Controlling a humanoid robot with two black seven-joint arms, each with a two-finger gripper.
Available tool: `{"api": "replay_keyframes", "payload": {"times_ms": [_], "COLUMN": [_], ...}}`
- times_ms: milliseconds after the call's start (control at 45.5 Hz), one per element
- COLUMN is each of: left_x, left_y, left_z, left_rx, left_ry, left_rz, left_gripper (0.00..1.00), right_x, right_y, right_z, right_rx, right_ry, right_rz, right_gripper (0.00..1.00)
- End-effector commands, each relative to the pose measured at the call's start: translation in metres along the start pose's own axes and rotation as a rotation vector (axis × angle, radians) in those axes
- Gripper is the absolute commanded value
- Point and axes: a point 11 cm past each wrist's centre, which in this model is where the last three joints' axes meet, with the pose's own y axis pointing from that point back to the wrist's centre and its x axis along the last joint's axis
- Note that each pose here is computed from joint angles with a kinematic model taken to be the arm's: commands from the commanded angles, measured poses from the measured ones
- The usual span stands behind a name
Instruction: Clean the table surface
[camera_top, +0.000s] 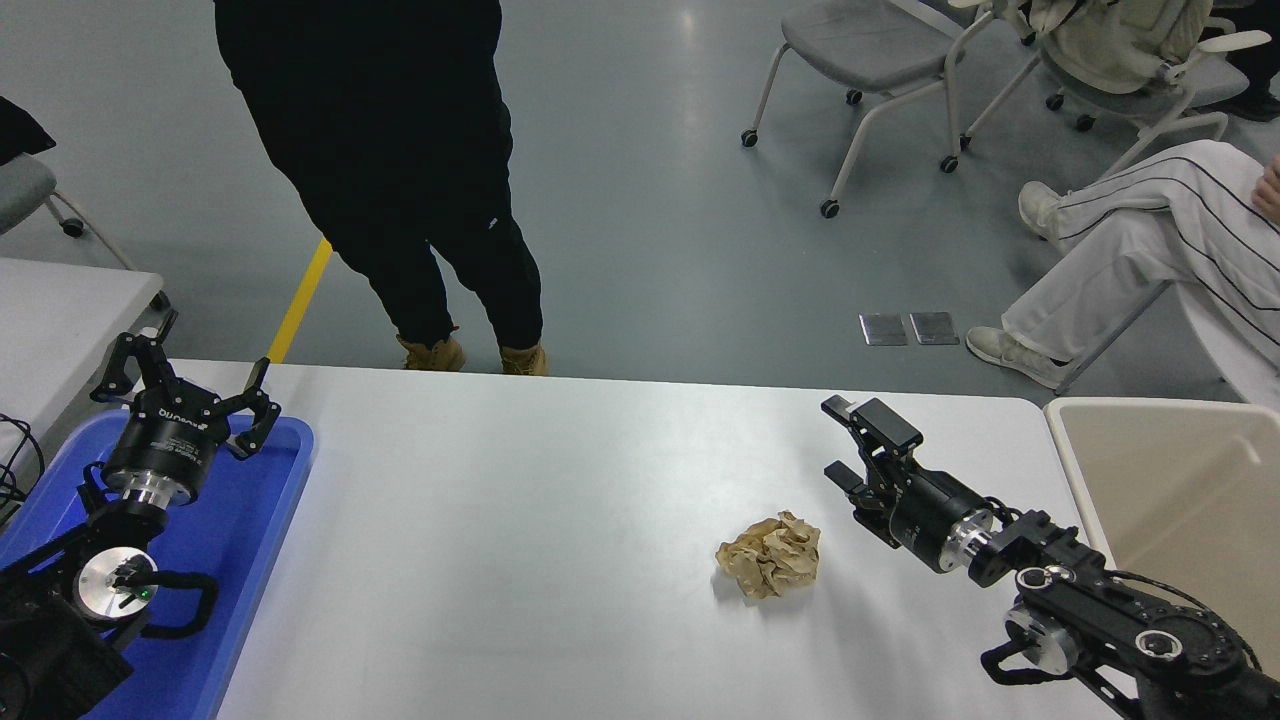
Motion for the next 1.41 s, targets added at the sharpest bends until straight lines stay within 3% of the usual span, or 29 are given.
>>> {"api": "replay_keyframes", "payload": {"times_ms": [0,264,527,1055,1385], "left_x": [0.000,0.000,0.000,0.000,-0.001], "left_y": [0.000,0.000,0.000,0.000,0.000], "left_z": [0.000,0.000,0.000,0.000,0.000], "left_rx": [0.000,0.000,0.000,0.000,-0.001], "left_ry": [0.000,0.001,0.000,0.001,0.001], "left_rz": [0.000,-0.001,0.000,-0.001,-0.002], "left_gripper": [1.00,1.00,1.00,1.00,1.00], "right_x": [0.013,0.000,-0.011,-0.053,-0.059], "right_y": [0.024,0.051,0.047,-0.023,-0.038], "right_z": [-0.007,0.017,0.020,0.023,0.035], "right_rx": [-0.025,-0.101,-0.106,-0.077,-0.015], "right_ry": [0.163,0.439,0.658,0.920,1.147], "right_rz": [-0.072,-0.239,-0.365,-0.508,-0.526], "right_gripper": [1.00,1.00,1.00,1.00,1.00]}}
